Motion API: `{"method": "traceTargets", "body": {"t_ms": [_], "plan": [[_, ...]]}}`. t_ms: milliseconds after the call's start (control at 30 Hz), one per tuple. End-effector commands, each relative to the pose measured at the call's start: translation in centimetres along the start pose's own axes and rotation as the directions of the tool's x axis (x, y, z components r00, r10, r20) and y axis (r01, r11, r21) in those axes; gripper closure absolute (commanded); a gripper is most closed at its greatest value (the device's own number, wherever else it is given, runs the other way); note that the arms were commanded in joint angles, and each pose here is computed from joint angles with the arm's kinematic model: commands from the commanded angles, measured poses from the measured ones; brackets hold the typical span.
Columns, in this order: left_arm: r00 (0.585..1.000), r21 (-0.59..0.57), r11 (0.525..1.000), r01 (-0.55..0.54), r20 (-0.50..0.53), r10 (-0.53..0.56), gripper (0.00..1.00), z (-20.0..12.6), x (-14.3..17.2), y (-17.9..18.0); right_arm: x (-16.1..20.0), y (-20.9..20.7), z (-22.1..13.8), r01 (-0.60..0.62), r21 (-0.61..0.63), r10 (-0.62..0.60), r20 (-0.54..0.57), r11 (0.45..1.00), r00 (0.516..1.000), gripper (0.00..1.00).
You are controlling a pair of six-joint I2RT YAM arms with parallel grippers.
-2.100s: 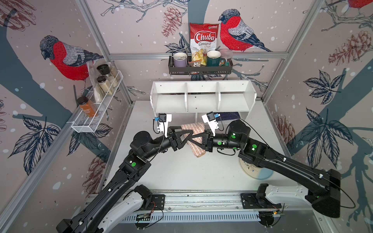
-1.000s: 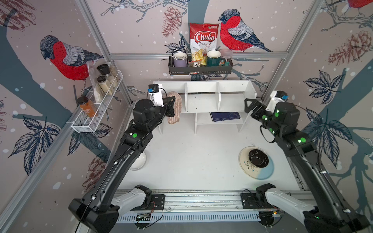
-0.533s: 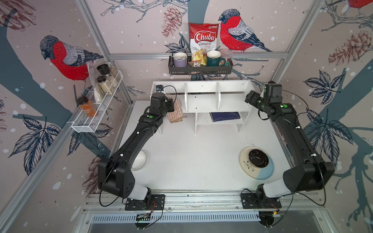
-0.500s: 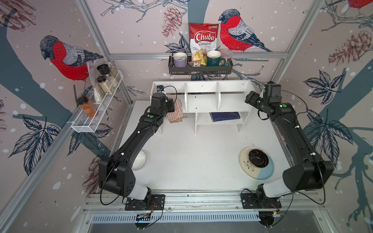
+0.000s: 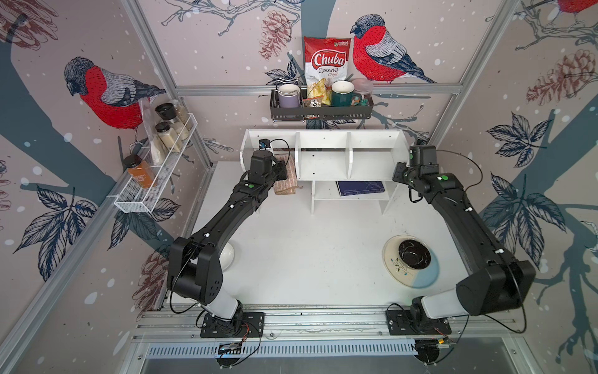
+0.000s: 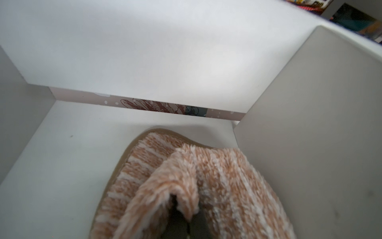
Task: Wipe the bookshelf clean with a cloth
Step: Wipe the dust from the shelf.
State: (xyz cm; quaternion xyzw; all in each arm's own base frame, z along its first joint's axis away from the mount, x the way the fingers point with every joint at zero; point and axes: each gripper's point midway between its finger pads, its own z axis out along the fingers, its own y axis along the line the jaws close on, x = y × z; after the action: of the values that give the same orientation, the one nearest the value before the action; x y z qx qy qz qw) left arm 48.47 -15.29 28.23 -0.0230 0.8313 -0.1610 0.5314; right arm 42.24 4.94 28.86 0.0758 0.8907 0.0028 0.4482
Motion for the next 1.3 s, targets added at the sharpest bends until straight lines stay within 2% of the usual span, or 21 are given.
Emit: {"method": "traceTargets", "body": {"t_ms": [0, 133, 233, 400, 533, 567, 633, 700, 800, 900, 967, 1000, 1067, 1100, 1200, 1267], "plan": [[0.998, -0.076, 0.996, 0.051, -0.025, -0.053, 1.0, 0.4, -0.5, 1.6, 0.2, 1.7, -0.4, -0.147, -0.106, 0.145, -0.026, 0.983, 0.989, 1.0], [0.997, -0.144, 0.987, 0.076, 0.041, -0.071, 1.0, 0.7, -3.7, 3.4, 0.4, 1.6, -0.5, -0.153, -0.121, 0.15, -0.032, 0.981, 0.988, 1.0], [0.995, -0.181, 0.98, 0.084, 0.066, -0.073, 1.0, 1.1, -4.7, 4.6, 0.4, 1.5, -0.6, -0.157, -0.136, 0.153, -0.036, 0.978, 0.988, 1.0], [0.999, -0.073, 0.996, 0.05, -0.005, -0.05, 1.0, 2.3, -3.0, 2.6, 0.4, 1.4, -0.4, -0.162, -0.173, 0.156, -0.048, 0.971, 0.987, 1.0], [0.998, -0.021, 0.999, -0.025, -0.055, 0.024, 1.0, 1.9, -0.3, 0.5, 0.5, 2.5, -0.3, -0.158, -0.253, 0.147, -0.059, 0.954, 0.987, 1.0], [0.997, -0.015, 0.999, -0.04, -0.063, 0.039, 0.96, 1.7, 0.1, 0.1, 0.5, 2.8, -0.3, -0.155, -0.275, 0.143, -0.061, 0.949, 0.988, 1.0], [0.996, -0.036, 0.998, -0.042, -0.083, 0.039, 0.73, 1.2, 1.3, 0.5, 0.6, 3.3, -0.3, -0.15, -0.298, 0.136, -0.068, 0.943, 0.988, 1.0], [0.997, -0.08, 0.997, -0.015, -0.08, 0.009, 0.61, 0.5, 1.4, 1.6, 0.8, 3.5, -0.4, -0.149, -0.313, 0.132, -0.073, 0.938, 0.989, 1.0], [0.997, -0.1, 0.994, 0.036, -0.065, -0.043, 0.52, -0.3, 1.1, 2.6, 0.8, 3.8, -0.6, -0.149, -0.328, 0.131, -0.074, 0.933, 0.989, 1.0], [0.996, -0.064, 0.997, 0.045, -0.073, -0.049, 0.49, -0.7, 1.2, 2.0, 0.8, 4.1, -0.7, -0.146, -0.344, 0.128, -0.076, 0.927, 0.989, 1.0], [0.995, -0.042, 0.998, 0.044, -0.086, -0.047, 0.52, -0.4, 1.6, 1.6, 0.9, 4.6, -0.8, -0.141, -0.365, 0.12, -0.081, 0.92, 0.989, 1.0], [0.994, -0.033, 0.999, 0.038, -0.096, -0.041, 0.59, 0.0, 1.9, 1.5, 0.9, 5.0, -1.0, -0.137, -0.377, 0.113, -0.084, 0.916, 0.99, 1.0], [0.993, -0.037, 0.999, 0.033, -0.113, -0.037, 0.9, 0.6, 2.3, 1.6, 1.1, 5.5, -1.2, -0.121, -0.393, 0.096, -0.083, 0.912, 0.992, 1.0], [0.992, -0.046, 0.998, 0.032, -0.117, -0.037, 1.0, 0.8, 2.1, 1.7, 1.2, 5.8, -1.2, -0.115, -0.4, 0.088, -0.085, 0.909, 0.993, 1.0], [0.993, -0.082, 0.995, 0.05, -0.103, -0.058, 1.0, 1.6, 0.8, 2.4, 1.4, 6.0, -1.5, -0.11, -0.408, 0.08, -0.089, 0.906, 0.993, 1.0], [0.995, -0.097, 0.992, 0.076, -0.056, -0.082, 1.0, 1.6, -1.1, 2.7, 1.6, 5.9, -1.6, -0.11, -0.407, 0.08, -0.09, 0.907, 0.993, 1.0]]}}
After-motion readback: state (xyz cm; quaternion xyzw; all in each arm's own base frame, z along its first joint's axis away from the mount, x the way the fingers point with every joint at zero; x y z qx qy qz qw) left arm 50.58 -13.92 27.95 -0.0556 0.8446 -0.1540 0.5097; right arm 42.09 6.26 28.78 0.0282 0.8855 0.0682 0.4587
